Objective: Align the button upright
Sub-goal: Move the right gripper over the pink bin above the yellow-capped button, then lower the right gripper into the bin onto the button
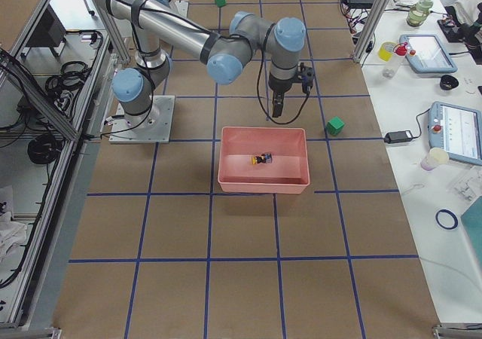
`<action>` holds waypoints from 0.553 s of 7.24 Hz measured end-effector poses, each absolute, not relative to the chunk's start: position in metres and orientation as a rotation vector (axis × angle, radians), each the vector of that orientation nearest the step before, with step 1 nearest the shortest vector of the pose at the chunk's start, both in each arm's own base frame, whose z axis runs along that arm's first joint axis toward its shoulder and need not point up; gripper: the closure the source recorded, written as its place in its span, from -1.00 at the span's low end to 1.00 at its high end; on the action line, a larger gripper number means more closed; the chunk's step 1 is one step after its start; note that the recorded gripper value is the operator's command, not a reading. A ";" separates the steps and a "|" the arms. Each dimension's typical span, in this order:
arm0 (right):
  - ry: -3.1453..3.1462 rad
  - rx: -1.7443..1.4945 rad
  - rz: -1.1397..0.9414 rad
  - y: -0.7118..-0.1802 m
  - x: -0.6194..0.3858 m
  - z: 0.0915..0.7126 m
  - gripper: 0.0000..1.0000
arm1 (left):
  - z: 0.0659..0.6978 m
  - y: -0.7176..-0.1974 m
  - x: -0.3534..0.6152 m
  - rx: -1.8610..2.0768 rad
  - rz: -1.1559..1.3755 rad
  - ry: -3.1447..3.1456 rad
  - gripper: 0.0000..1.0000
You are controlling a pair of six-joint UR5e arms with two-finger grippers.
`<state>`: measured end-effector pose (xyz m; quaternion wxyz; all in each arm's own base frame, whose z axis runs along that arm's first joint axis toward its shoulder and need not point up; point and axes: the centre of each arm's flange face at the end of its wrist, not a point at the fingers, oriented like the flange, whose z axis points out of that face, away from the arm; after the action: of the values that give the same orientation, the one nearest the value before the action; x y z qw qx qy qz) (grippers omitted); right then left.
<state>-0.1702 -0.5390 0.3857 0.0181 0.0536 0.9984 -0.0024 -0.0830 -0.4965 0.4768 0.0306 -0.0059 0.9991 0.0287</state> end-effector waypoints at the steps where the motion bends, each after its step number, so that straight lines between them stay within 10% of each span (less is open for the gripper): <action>1: 3.136 0.194 -0.001 -0.529 -0.192 0.358 -1.00 | 0.474 -0.496 -0.083 -0.016 0.095 3.079 -1.00; 4: 3.191 0.125 0.003 -0.514 -0.203 0.321 -1.00 | 0.471 -0.496 -0.083 -0.011 0.097 3.080 -1.00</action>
<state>-0.2028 -0.5143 0.3207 -0.0257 0.0392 0.9989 0.0009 -0.0831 -0.4957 0.4714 0.0300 -0.0035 0.9990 0.0316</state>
